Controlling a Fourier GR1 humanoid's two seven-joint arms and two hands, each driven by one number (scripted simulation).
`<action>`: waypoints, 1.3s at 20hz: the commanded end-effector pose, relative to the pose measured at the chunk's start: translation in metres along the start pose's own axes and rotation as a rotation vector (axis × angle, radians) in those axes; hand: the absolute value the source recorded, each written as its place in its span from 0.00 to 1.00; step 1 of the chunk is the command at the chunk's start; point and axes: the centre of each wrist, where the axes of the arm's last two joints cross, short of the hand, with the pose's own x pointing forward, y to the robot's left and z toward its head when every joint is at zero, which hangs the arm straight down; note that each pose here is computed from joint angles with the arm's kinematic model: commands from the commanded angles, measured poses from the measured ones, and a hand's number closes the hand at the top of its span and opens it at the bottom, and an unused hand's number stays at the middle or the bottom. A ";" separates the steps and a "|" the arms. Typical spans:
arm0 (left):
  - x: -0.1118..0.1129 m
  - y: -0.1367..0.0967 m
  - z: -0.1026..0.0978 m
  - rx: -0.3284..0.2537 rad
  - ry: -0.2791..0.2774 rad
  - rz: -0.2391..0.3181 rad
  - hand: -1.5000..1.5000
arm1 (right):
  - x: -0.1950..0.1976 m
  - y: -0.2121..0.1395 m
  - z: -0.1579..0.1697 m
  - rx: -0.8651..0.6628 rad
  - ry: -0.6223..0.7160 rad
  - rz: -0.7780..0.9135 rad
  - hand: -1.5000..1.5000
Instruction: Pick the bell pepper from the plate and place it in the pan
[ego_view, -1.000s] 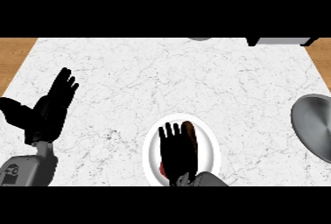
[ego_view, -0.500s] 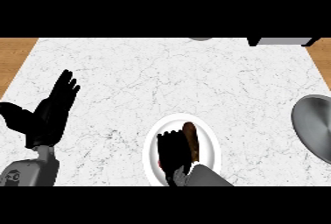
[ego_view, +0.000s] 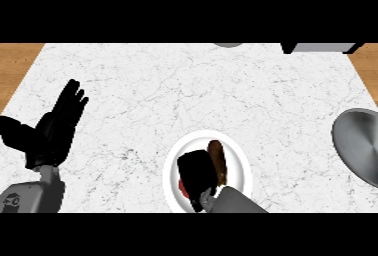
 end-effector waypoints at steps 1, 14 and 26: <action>0.006 0.013 0.010 0.001 -0.003 -0.008 0.50 | -0.001 0.003 -0.009 -0.001 -0.001 -0.023 1.00; 0.000 0.014 0.011 0.029 0.025 0.003 0.50 | -0.149 -0.034 0.110 -0.364 0.236 -0.072 1.00; 0.000 0.013 0.007 0.011 0.013 0.007 0.50 | -0.139 -0.113 0.231 -0.731 0.295 -0.003 1.00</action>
